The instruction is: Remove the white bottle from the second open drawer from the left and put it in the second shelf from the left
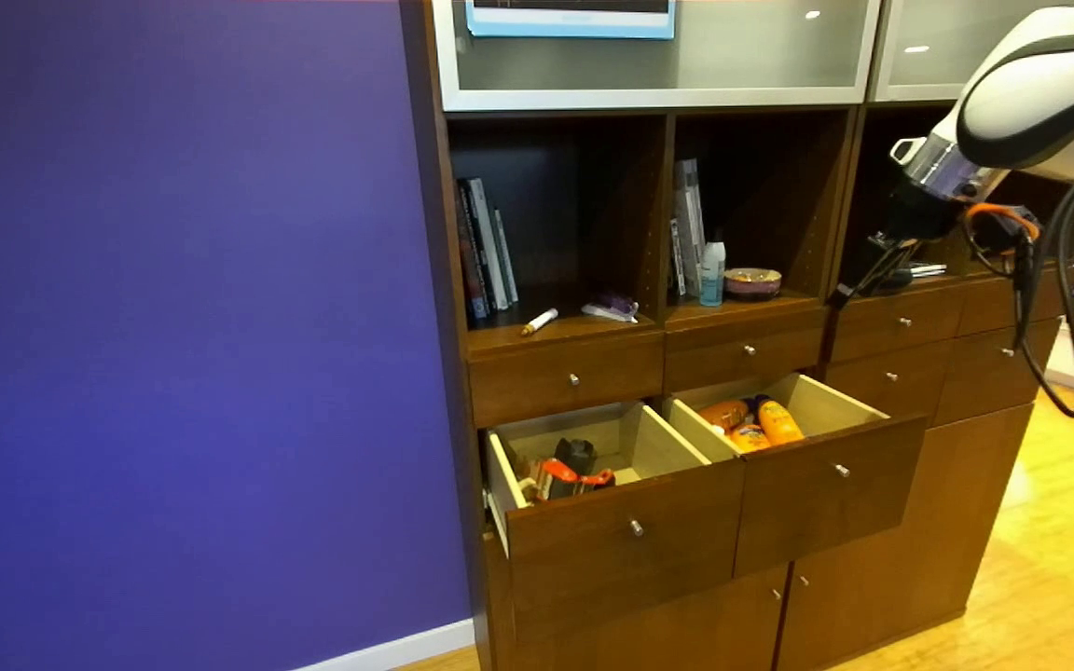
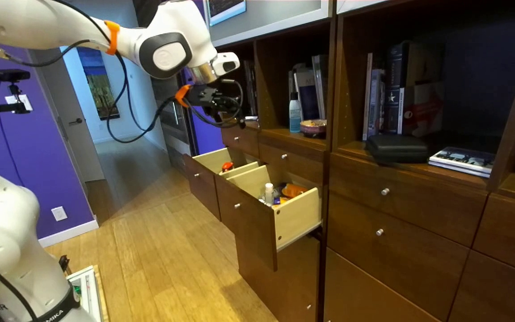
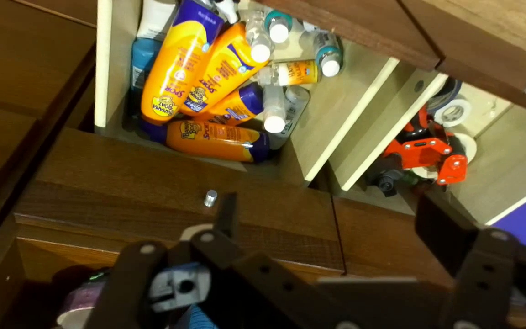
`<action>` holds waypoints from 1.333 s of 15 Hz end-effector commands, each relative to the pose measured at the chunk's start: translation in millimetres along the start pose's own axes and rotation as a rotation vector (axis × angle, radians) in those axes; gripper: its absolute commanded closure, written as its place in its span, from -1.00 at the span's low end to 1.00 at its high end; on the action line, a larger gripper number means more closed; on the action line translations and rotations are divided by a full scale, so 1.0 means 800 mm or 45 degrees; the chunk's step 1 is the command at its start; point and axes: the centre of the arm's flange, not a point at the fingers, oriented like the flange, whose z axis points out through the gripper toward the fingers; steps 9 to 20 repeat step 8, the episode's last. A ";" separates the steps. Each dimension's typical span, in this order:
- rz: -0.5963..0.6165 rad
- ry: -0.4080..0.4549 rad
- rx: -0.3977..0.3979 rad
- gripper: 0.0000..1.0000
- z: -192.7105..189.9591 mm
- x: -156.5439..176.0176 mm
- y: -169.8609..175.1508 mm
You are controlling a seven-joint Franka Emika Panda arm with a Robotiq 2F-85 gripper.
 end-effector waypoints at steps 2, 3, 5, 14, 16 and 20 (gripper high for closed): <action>-0.043 -0.007 -0.003 -1.00 -0.007 -0.023 -0.018; -0.049 -0.006 0.004 -1.00 -0.009 -0.029 -0.023; -0.047 -0.002 0.010 -1.00 -0.010 -0.029 -0.022; -0.040 -0.010 0.012 -1.00 -0.004 -0.027 -0.018; -0.040 -0.010 0.012 -1.00 -0.004 -0.027 -0.018; -0.040 -0.010 0.012 -1.00 -0.004 -0.027 -0.018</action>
